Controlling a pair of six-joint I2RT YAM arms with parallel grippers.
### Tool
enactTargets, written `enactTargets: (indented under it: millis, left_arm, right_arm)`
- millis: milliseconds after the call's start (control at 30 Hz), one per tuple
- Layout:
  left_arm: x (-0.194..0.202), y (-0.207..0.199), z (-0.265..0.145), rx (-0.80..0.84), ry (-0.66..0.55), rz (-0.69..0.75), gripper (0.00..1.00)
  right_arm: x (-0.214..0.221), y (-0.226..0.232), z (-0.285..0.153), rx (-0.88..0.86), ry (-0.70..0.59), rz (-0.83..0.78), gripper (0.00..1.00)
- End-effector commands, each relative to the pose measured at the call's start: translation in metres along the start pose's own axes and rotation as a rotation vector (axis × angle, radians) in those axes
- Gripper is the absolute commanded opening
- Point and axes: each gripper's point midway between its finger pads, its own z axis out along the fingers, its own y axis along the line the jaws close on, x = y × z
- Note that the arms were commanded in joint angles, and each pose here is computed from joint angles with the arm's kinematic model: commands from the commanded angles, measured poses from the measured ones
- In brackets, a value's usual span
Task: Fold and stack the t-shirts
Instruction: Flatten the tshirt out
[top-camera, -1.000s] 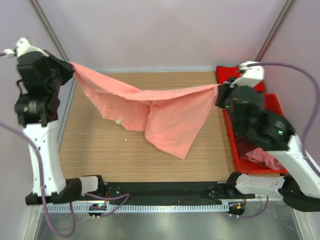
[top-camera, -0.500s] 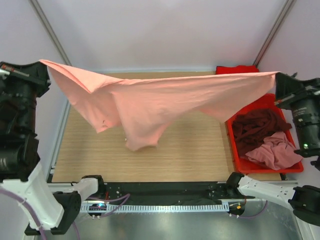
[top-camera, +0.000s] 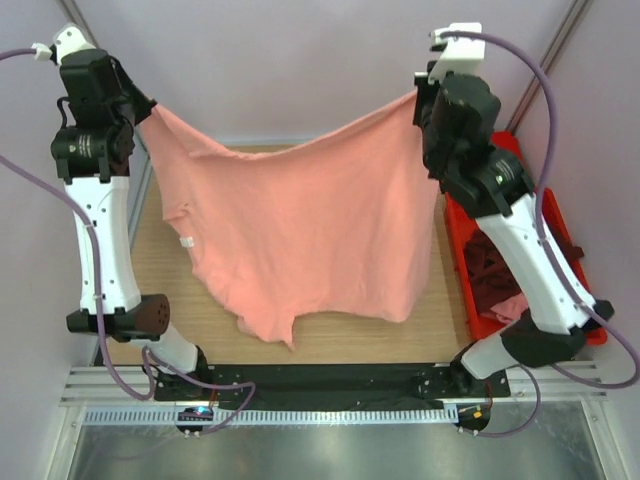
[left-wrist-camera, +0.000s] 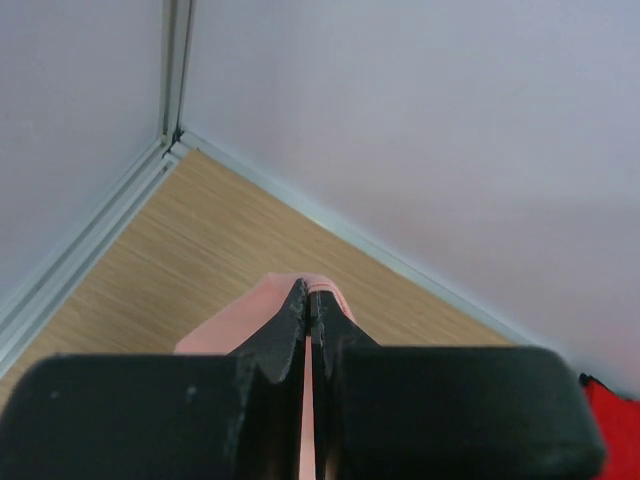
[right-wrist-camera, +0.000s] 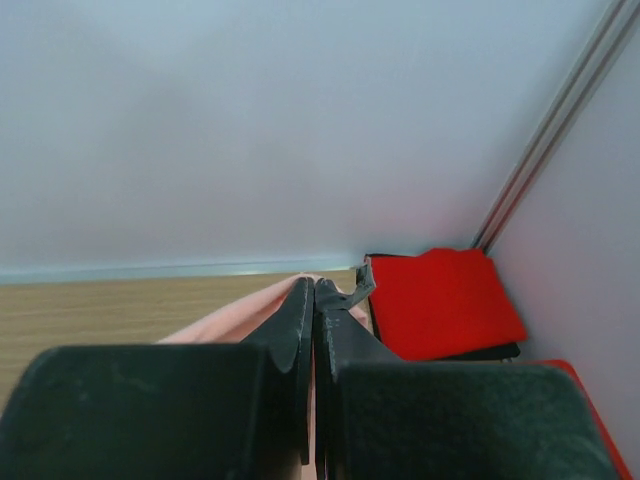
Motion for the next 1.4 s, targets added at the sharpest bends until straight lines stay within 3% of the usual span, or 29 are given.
enactTargets:
  millis: [0, 100, 267, 400, 433, 533, 567, 767, 800, 933, 1100, 1200, 1267, 1367]
  left_arm:
    - [-0.049, -0.015, 0.001, 0.035, -0.17, -0.003, 0.0]
    - [-0.04, -0.019, 0.029, 0.032, -0.145, 0.028, 0.0]
    - [-0.057, -0.005, 0.021, -0.048, -0.212, 0.042, 0.0]
    - [-0.092, -0.005, -0.028, -0.011, -0.332, -0.007, 0.0]
    - [-0.106, -0.003, -0.058, 0.009, -0.378, -0.03, 0.0]
    - [-0.114, 0.009, -0.097, 0.016, -0.433, -0.088, 0.0]
    - [-0.128, 0.016, -0.14, 0.05, -0.507, -0.135, 0.0]
    - [-0.126, 0.042, -0.228, 0.113, -0.596, -0.246, 0.0]
    - [-0.127, 0.049, -0.254, 0.137, -0.627, -0.274, 0.0]
    - [-0.128, 0.063, -0.307, 0.182, -0.683, -0.302, 0.0]
    - [-0.131, 0.067, -0.326, 0.19, -0.683, -0.311, 0.0]
    - [-0.135, 0.056, -0.316, 0.228, -0.67, -0.277, 0.0]
    - [-0.134, 0.045, -0.292, 0.221, -0.64, -0.227, 0.0]
    - [-0.108, 0.01, -0.22, 0.26, -0.502, -0.107, 0.0]
  right_arm:
    - [-0.02, -0.009, 0.034, -0.016, -0.022, 0.104, 0.01]
    - [-0.015, -0.011, 0.06, -0.032, -0.001, 0.141, 0.01]
    - [-0.006, -0.003, 0.074, -0.063, 0.019, 0.153, 0.01]
    - [-0.026, -0.009, 0.046, -0.133, -0.008, 0.21, 0.01]
    - [-0.032, -0.012, 0.036, -0.147, -0.017, 0.234, 0.01]
    - [-0.049, -0.031, -0.008, -0.191, -0.049, 0.314, 0.01]
    - [-0.038, -0.025, -0.015, -0.238, -0.021, 0.316, 0.01]
    - [-0.055, -0.042, -0.118, -0.486, -0.123, 0.43, 0.01]
    - [-0.079, -0.061, -0.152, -0.519, -0.242, 0.478, 0.01]
    - [-0.081, -0.086, -0.188, -0.514, -0.28, 0.555, 0.01]
    - [-0.097, -0.11, -0.218, -0.506, -0.351, 0.565, 0.01]
    - [-0.088, -0.115, -0.199, -0.417, -0.31, 0.505, 0.01]
    - [-0.07, -0.1, -0.167, -0.377, -0.222, 0.443, 0.01]
    - [-0.023, -0.075, -0.114, -0.302, -0.074, 0.346, 0.01]
